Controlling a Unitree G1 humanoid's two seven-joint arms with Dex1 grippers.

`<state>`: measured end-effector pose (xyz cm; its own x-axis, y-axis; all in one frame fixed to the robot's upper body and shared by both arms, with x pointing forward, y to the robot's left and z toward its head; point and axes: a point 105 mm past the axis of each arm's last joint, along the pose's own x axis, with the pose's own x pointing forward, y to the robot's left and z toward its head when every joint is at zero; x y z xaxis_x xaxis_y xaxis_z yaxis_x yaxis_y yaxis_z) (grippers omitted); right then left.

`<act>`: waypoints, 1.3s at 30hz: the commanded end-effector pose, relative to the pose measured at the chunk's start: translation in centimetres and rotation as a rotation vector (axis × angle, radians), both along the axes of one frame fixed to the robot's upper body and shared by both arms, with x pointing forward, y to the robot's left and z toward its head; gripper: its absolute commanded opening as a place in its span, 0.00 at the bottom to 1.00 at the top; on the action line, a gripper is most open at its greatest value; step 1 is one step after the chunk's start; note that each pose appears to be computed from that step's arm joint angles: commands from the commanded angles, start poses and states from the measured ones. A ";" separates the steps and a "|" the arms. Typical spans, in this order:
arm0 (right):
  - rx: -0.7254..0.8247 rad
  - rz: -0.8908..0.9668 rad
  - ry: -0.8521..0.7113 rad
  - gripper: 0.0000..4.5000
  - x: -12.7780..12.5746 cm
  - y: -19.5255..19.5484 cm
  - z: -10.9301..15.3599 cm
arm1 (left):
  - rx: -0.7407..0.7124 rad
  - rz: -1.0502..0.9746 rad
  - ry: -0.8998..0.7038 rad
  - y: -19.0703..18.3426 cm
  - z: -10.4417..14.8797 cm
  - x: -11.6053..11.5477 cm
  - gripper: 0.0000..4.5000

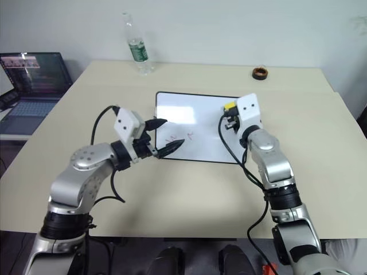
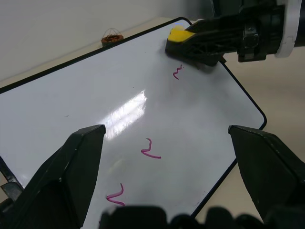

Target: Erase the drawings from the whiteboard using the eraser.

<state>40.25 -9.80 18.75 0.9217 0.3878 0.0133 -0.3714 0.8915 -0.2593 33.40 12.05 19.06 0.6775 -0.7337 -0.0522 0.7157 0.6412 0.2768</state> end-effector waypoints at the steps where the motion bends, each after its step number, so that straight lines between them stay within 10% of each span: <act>1: -0.063 0.111 0.049 0.25 -1.7 1.6 -1.7 | 0.000 -0.026 -0.057 -0.4 1.3 -0.3 1.00; 12: -0.065 -0.140 -0.130 0.25 0.1 -1.7 1.8 | -0.004 -0.042 -0.048 -0.7 0.3 -0.4 1.00; 21: -0.208 0.191 -0.018 0.25 -2.1 4.4 -1.9 | -0.007 -0.044 -0.050 -0.6 0.2 -0.3 1.00; 30: -0.206 -0.098 -0.100 0.25 0.5 -0.1 -0.2 | -0.005 -0.038 -0.052 -0.5 0.1 -0.5 1.00; 39: -0.366 0.130 0.034 0.25 -2.2 1.6 -4.5 | -0.004 -0.037 -0.060 -0.7 0.3 -0.4 1.00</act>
